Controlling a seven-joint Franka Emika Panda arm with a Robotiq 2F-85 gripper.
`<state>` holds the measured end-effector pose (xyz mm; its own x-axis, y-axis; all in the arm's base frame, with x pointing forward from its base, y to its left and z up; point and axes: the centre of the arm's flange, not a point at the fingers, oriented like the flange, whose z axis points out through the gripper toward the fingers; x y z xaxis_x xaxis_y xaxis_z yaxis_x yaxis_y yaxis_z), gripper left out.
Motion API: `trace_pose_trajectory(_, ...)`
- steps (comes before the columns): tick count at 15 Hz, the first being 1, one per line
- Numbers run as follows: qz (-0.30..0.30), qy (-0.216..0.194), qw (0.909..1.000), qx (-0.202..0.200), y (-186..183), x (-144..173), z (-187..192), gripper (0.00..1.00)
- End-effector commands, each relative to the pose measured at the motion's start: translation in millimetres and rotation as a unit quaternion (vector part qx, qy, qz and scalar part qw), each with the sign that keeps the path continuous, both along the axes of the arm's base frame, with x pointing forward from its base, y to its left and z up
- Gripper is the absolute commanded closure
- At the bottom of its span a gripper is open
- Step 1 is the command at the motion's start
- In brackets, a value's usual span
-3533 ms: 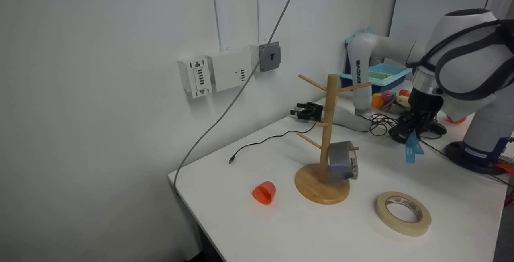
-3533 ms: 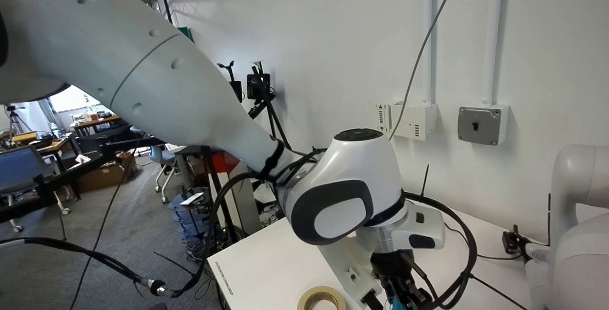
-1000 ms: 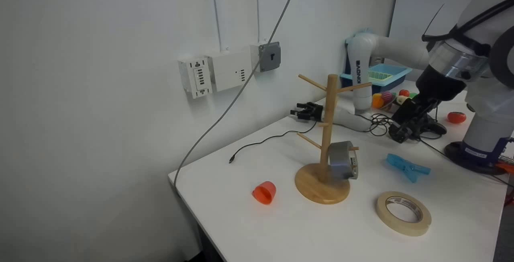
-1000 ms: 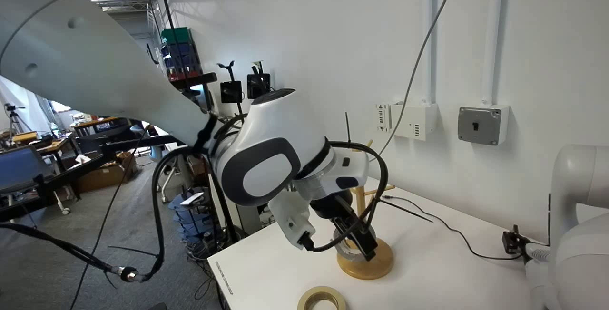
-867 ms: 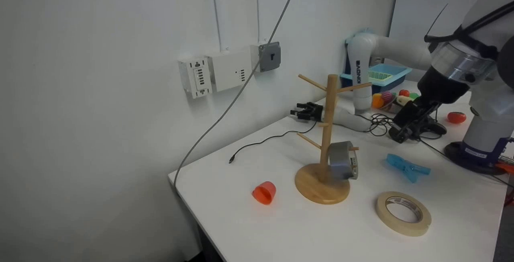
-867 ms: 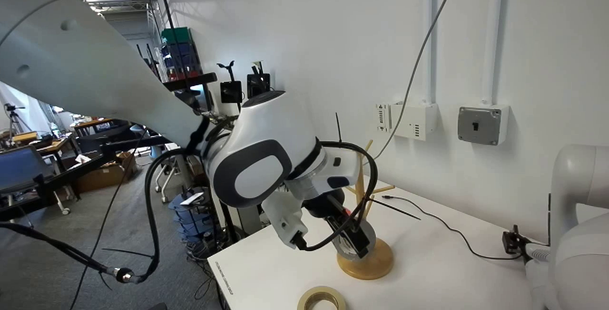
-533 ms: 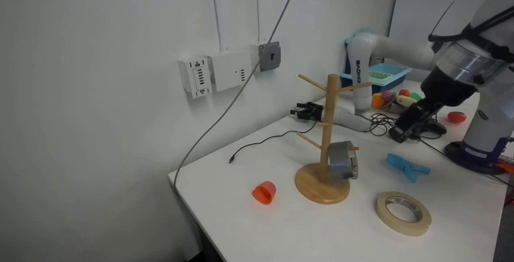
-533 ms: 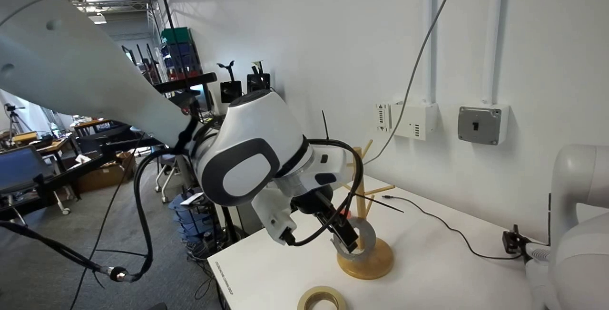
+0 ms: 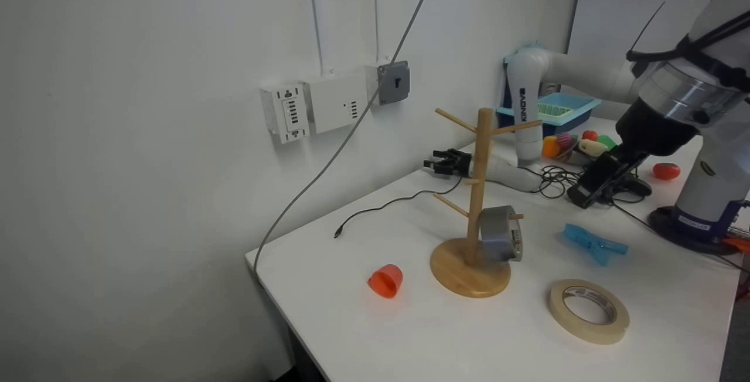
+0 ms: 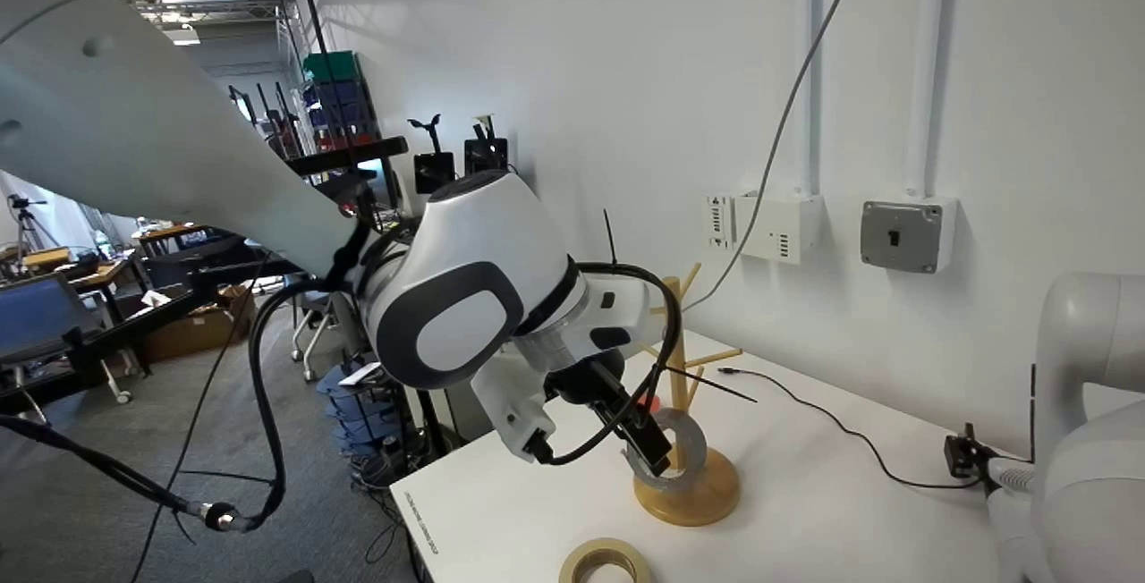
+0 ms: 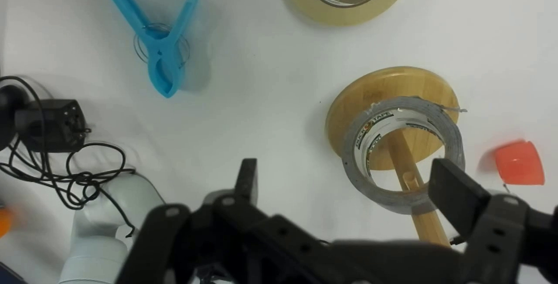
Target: Remove the peg and gray tape one at a time from the wooden holder and put them on the table
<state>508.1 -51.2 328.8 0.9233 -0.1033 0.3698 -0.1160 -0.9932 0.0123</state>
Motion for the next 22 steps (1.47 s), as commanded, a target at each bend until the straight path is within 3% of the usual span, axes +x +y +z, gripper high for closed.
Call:
trace_pose_trajectory(1, -0.003, -0.005, 1.0, 0.001, 8.8, -1.8, -5.4, 0.0)
trace_pose_trajectory(22, -0.115, -0.041, 0.9911, 0.053, 89.9, 32.5, -62.8, 0.0)
